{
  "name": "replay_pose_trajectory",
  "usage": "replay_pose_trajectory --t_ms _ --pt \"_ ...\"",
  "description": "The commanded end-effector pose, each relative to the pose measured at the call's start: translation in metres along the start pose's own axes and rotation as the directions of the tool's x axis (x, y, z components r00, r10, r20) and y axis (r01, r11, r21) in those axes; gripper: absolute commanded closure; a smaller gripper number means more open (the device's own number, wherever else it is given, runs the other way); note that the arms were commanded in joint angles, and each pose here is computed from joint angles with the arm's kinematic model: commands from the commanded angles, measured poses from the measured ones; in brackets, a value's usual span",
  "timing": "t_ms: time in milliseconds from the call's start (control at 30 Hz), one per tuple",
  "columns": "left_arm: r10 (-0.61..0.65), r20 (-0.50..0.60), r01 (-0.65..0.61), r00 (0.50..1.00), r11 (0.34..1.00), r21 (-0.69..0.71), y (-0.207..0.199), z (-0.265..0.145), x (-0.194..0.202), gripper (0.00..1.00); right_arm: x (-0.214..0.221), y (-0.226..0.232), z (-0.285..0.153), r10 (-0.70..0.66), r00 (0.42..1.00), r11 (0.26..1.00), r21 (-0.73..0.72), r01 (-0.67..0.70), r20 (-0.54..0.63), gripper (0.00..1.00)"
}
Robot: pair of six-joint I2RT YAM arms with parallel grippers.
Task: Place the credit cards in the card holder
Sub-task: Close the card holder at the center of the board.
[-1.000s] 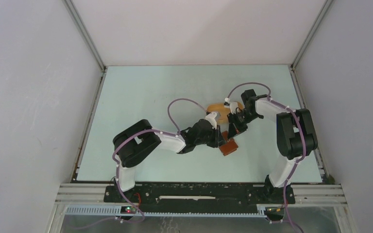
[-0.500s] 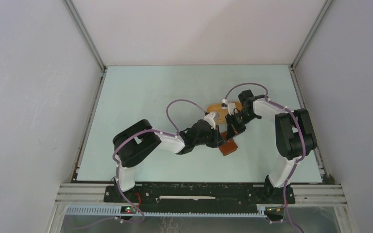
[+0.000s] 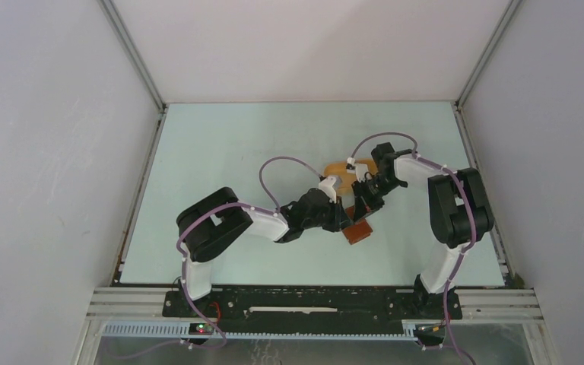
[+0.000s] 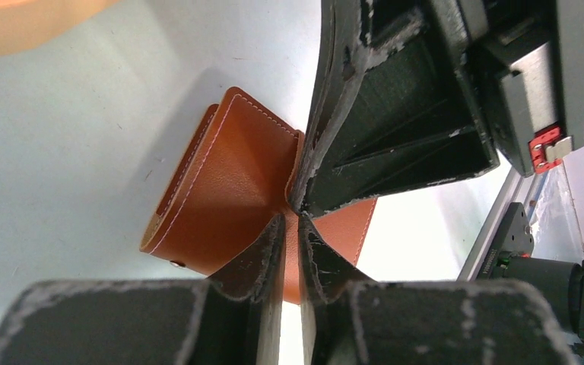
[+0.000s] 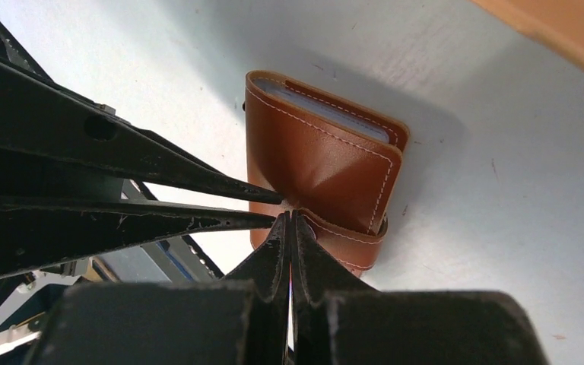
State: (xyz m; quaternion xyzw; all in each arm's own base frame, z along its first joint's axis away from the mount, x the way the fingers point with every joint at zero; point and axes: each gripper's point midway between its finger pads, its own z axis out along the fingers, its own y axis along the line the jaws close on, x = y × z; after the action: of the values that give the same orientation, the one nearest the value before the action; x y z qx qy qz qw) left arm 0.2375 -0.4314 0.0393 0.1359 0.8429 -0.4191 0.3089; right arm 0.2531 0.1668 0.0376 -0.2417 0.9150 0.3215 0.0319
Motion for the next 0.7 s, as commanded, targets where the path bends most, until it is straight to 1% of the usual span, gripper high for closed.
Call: replay_pose_trajectory --t_ms 0,233,333,400,467,567,667 --pt "-0.011 -0.068 0.005 0.998 0.996 -0.093 0.030 -0.008 0.024 0.83 0.013 -0.014 0.007 0.039 0.998 0.998 0.053 -0.036 -0.056 1.00" --pt "-0.010 -0.062 0.005 0.998 0.996 -0.088 0.028 -0.011 0.021 0.83 0.011 -0.018 0.002 0.059 0.998 0.997 0.057 -0.058 -0.025 1.00" --pt "-0.011 -0.061 0.006 0.998 0.997 -0.078 0.025 -0.011 0.020 0.83 0.005 -0.004 -0.002 0.034 0.999 0.999 -0.027 -0.034 -0.003 1.00" --pt "-0.012 -0.059 0.008 0.998 0.997 -0.072 0.023 -0.012 0.019 0.83 -0.001 0.007 -0.008 -0.008 1.000 0.997 -0.074 0.010 0.024 0.90" --pt "-0.011 -0.057 0.008 0.998 0.998 -0.067 0.021 -0.013 0.018 0.83 -0.007 0.021 -0.015 -0.049 0.997 0.991 -0.120 0.055 0.057 0.77" --pt "-0.011 -0.055 0.007 0.998 0.998 -0.065 0.021 -0.014 0.017 0.83 -0.013 0.039 -0.027 -0.103 0.989 0.976 -0.182 0.121 0.108 0.67" --pt "-0.014 -0.059 0.010 0.998 0.998 -0.062 0.020 -0.012 0.018 0.83 -0.016 0.049 -0.039 -0.150 0.976 0.964 -0.196 0.180 0.155 0.62"
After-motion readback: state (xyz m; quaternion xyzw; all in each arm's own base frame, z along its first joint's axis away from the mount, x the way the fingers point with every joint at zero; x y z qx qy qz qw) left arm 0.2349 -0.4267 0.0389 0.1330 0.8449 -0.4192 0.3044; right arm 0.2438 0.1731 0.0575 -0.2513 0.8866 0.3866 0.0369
